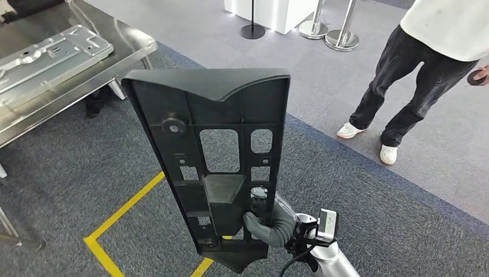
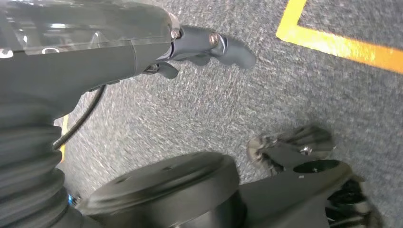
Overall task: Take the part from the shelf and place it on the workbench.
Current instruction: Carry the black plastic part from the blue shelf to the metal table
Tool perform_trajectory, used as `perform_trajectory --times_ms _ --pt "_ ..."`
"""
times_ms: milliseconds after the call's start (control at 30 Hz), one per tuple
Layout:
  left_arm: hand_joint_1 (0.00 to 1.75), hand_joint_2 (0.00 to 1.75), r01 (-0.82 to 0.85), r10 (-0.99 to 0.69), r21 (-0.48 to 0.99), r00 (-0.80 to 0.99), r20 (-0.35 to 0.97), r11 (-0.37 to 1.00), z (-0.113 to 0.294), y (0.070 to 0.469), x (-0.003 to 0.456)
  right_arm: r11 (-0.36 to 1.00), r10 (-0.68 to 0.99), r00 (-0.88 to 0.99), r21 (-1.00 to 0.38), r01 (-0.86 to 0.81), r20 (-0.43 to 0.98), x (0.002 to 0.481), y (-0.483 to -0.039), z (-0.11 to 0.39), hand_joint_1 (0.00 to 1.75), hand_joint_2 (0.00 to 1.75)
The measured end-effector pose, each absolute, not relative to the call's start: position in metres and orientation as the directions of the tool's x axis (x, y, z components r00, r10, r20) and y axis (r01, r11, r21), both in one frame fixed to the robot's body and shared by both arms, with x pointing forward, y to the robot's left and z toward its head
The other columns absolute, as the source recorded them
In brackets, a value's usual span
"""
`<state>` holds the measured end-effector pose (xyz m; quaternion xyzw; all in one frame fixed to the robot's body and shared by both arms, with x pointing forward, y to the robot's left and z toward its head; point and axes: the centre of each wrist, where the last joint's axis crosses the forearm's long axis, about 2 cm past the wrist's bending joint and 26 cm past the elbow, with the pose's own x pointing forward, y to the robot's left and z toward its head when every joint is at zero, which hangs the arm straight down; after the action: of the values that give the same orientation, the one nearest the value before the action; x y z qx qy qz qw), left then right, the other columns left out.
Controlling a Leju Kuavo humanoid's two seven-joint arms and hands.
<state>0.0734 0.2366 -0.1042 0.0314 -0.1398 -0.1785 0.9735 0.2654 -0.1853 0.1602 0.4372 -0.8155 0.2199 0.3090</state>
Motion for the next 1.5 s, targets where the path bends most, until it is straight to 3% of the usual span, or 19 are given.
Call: perform_trajectory --times_ms 1500 --pt "0.00 1.75 0.320 -0.340 0.117 0.903 0.263 0.940 -0.1049 0.2380 0.0700 0.521 -0.570 -0.420 -0.084 -0.850 0.706 0.2645 -0.1876 0.1563 1.75 1.75"
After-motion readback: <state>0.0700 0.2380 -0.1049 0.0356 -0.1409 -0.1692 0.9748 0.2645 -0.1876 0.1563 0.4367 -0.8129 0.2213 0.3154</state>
